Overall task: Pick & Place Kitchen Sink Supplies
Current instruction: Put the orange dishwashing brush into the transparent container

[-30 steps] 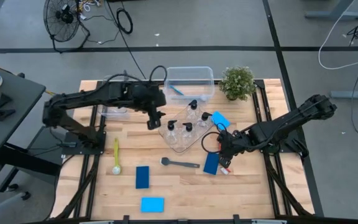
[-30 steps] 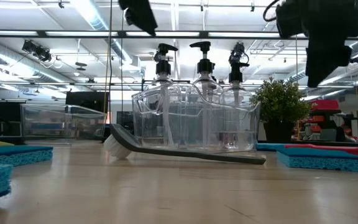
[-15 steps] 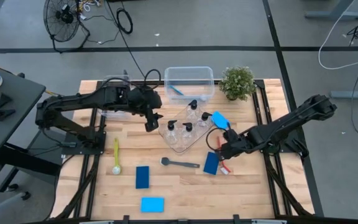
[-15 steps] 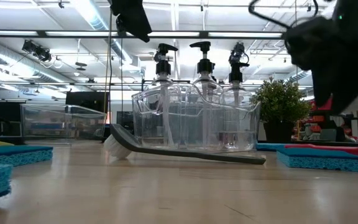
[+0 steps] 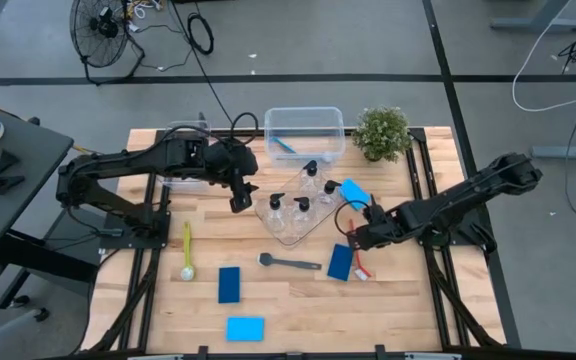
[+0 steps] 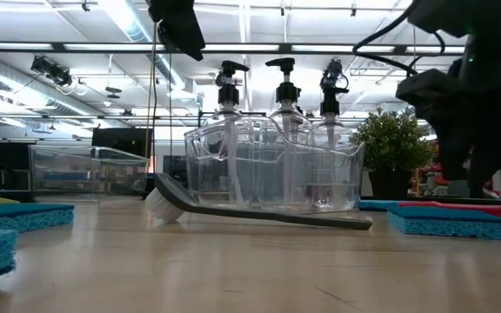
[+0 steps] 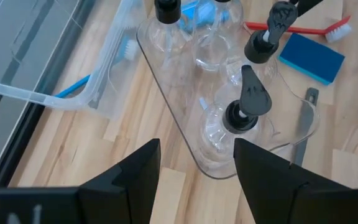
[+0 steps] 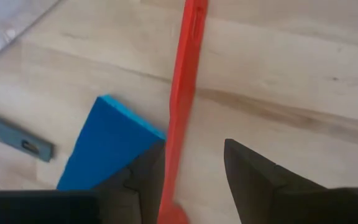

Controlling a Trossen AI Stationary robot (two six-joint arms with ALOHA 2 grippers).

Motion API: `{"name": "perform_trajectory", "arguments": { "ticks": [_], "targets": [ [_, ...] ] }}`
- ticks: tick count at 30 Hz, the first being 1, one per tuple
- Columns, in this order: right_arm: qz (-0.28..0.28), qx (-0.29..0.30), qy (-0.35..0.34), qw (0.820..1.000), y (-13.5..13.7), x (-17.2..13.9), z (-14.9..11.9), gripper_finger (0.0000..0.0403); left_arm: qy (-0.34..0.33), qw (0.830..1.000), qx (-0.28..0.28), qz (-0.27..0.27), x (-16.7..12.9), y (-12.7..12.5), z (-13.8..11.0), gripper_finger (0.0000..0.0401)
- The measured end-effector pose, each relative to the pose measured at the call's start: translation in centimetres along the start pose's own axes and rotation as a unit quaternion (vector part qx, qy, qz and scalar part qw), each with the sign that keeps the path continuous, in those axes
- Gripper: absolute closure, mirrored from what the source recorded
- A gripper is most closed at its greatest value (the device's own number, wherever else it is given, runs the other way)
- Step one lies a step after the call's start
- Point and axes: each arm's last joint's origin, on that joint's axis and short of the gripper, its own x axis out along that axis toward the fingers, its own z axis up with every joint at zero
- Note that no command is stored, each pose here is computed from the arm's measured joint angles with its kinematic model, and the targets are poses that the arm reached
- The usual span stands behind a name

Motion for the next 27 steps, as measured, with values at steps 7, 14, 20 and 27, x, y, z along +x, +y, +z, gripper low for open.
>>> {"name": "perform_trajectory", "arguments": {
  "ticks": [7,14,20,27],
  "targets": [
    [-0.025,0.013,-0.011,1.000,0.2,1.2,1.1,0.0238,-0.002,1.000,0.000,0.003,0.0,0.0,0.0,0.0191],
    [-0.008,0.019,-0.014,1.000,1.0,2.3,1.4,0.0238,-0.003,1.000,0.000,0.004,0.0,0.0,0.0,0.0191],
    [-0.025,0.017,-0.013,0.999,1.1,3.4,1.3,0.0238,-0.003,1.000,0.000,0.004,0.0,0.0,0.1,0.0191],
    [-0.037,0.004,-0.014,0.999,1.3,4.4,1.3,0.0238,-0.004,1.000,0.000,0.003,0.0,0.0,0.1,0.0191]
  ]
}}
